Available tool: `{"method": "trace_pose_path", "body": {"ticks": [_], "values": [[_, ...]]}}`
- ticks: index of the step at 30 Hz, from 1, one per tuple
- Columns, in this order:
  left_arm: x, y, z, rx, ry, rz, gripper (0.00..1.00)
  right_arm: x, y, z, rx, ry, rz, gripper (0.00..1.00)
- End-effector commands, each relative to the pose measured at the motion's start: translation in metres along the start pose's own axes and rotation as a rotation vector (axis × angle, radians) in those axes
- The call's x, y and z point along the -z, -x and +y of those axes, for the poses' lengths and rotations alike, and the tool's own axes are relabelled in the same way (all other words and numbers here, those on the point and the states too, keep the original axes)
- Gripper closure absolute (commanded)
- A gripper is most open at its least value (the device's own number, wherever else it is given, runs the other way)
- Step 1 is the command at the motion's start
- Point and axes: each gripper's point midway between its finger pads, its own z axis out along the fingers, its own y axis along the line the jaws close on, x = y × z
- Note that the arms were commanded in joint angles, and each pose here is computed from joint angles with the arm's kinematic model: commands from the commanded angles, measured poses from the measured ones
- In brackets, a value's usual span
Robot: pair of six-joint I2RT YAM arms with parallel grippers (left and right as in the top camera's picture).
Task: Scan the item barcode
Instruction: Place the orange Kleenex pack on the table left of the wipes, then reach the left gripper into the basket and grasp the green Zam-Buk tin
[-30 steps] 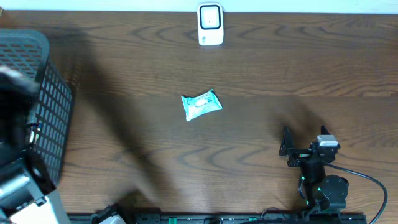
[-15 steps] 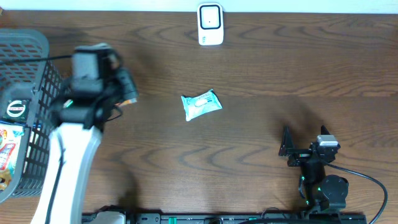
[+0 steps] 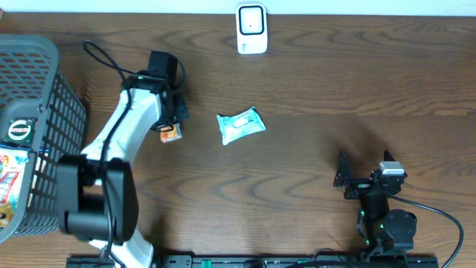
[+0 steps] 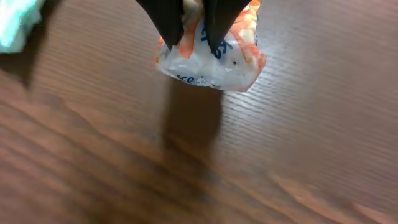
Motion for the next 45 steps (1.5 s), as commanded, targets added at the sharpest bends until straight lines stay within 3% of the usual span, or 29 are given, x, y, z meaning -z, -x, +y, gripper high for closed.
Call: {"method": "trace_pose_path", "body": {"ticks": [1,2,3,4,5,8,13,22,27,31,37,43,45], "values": [[-0.012,-0.004,-0.003,0.013,-0.002,0.025,0.93,0.000,-0.002,-0.001,0.008,-0.003,0.006,0.01],[-0.012,-0.003,-0.003,0.014,-0.003,0.024,0.92,0.000,-0.002,-0.001,0.008,-0.003,0.006,0.01],[-0.013,-0.003,-0.003,0.014,-0.004,0.022,0.84,0.000,-0.002,-0.001,0.009,-0.003,0.006,0.01],[-0.012,-0.002,-0.004,0.014,-0.005,0.019,0.68,0.000,-0.002,-0.001,0.008,-0.003,0.006,0.01],[-0.012,0.000,-0.004,0.014,-0.009,0.012,0.45,0.000,-0.002,-0.001,0.008,-0.003,0.005,0.01],[-0.011,0.001,-0.005,0.014,-0.012,0.007,0.29,0.000,-0.002,-0.001,0.008,-0.003,0.006,0.01],[0.013,0.013,-0.009,0.014,-0.035,-0.039,0.28,0.000,-0.002,-0.001,0.008,-0.003,0.006,0.01],[0.183,0.068,-0.013,-0.045,-0.176,-0.385,0.13,0.000,-0.002,-0.001,0.008,-0.003,0.006,0.01],[0.290,0.095,0.030,0.069,-0.223,-0.641,0.13,0.000,-0.002,-0.001,0.008,-0.003,0.006,0.01],[0.345,0.107,0.095,0.214,-0.164,-0.767,0.13,0.000,-0.002,-0.001,0.008,-0.003,0.006,0.01],[0.357,0.107,0.211,0.476,0.018,-0.812,0.10,0.000,-0.002,-0.001,0.008,-0.003,0.005,0.01],[0.305,0.078,0.309,0.837,0.152,-0.648,0.16,0.000,-0.002,-0.001,0.009,-0.003,0.006,0.01],[0.282,0.069,0.327,0.885,0.204,-0.581,0.16,0.000,-0.002,-0.001,0.008,-0.003,0.006,0.01]]}}
